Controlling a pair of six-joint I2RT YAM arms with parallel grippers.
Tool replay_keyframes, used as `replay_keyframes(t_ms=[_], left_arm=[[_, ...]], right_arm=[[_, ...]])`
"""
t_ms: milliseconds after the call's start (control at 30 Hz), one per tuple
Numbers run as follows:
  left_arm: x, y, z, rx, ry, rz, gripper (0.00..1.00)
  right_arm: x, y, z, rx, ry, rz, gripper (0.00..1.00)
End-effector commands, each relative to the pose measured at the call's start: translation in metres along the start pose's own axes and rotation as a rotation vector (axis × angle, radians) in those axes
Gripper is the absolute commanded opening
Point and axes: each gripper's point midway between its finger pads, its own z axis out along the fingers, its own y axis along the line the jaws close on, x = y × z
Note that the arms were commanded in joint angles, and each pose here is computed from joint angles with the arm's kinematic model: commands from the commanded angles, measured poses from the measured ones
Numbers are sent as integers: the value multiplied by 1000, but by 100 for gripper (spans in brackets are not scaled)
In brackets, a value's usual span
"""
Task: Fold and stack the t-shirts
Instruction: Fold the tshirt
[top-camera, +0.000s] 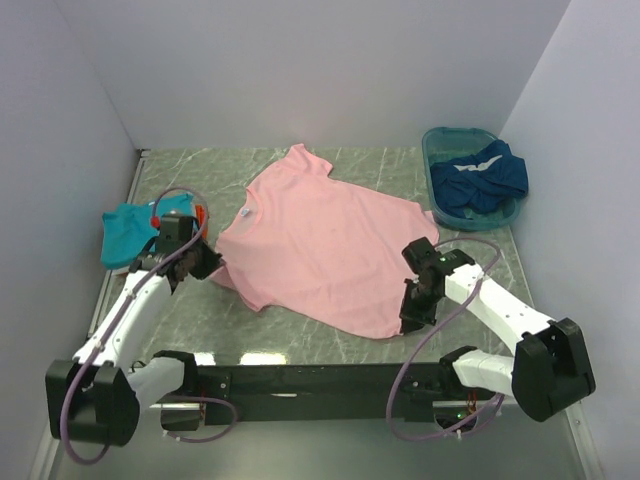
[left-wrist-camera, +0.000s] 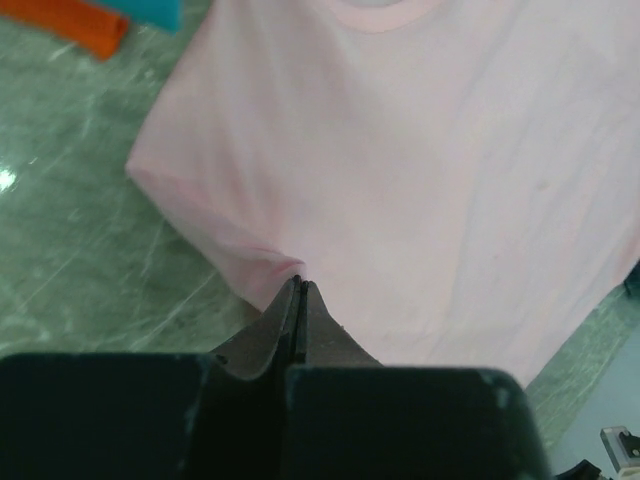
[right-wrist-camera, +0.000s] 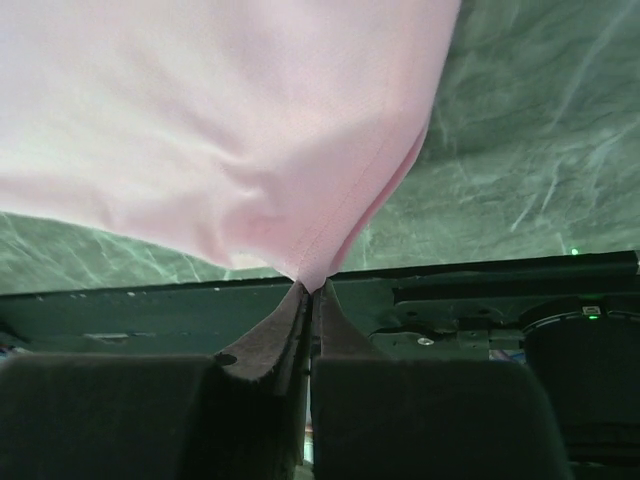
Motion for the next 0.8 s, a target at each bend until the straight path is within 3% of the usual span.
replay_keyframes(t_ms=[0,400,767], left_arm=[[-38,-56,-3,168,-79,56,0],[-70,-136,27,327,-57,195,0],[-87,-176,65,377,-37,273,0]], right_arm=[[-23,-2,-11,5,-55,32,0],[-88,-1,-19,-70,-114,89,0],[-121,-8,-14,-73,-133,122,0]])
